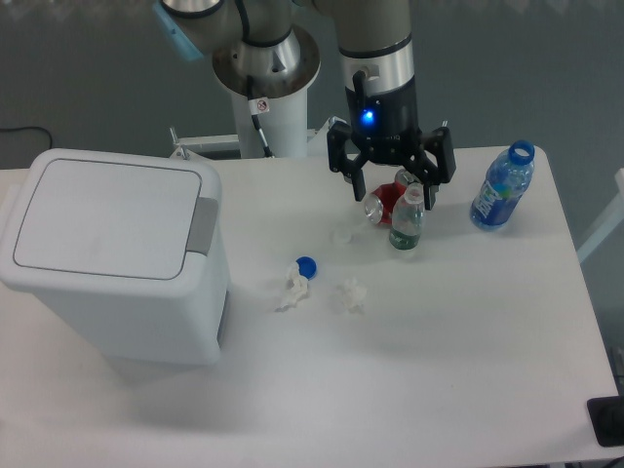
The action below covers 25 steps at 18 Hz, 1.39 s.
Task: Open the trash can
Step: 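Raise the open gripper up from above the red can and bottles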
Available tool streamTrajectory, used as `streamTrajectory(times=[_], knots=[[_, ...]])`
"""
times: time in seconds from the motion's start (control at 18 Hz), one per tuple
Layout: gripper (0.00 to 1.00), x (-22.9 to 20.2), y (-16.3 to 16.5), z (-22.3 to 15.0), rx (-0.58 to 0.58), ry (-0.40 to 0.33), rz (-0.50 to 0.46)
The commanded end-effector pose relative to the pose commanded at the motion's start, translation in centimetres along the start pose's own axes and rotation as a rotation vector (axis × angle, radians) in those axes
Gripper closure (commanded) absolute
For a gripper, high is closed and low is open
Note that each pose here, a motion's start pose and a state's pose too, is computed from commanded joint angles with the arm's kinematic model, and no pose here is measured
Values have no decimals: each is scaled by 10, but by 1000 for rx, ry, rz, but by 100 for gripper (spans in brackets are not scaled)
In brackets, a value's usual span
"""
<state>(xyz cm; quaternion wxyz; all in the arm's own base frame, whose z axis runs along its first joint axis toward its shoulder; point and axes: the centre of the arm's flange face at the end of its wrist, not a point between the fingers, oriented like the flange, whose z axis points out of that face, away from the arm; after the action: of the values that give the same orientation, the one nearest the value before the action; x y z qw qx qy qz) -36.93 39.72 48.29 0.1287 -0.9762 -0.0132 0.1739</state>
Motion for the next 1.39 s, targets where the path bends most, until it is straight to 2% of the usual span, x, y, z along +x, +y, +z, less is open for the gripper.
streamTrajectory(times=[0.5,0.72,1.06,1.11,1.22,1.28,1.39], knots=[[0,11,4,13,-20,24,0],[0,13,6,18,-28,33,-63],[1,18,0,26,-27,51,-58],[4,20,-2,26,-27,51,-54],[16,18,-5,27,-24,52,-63],[26,17,-8,27,-21,50,-73],[36,15,-11,23,-16,45,-99]])
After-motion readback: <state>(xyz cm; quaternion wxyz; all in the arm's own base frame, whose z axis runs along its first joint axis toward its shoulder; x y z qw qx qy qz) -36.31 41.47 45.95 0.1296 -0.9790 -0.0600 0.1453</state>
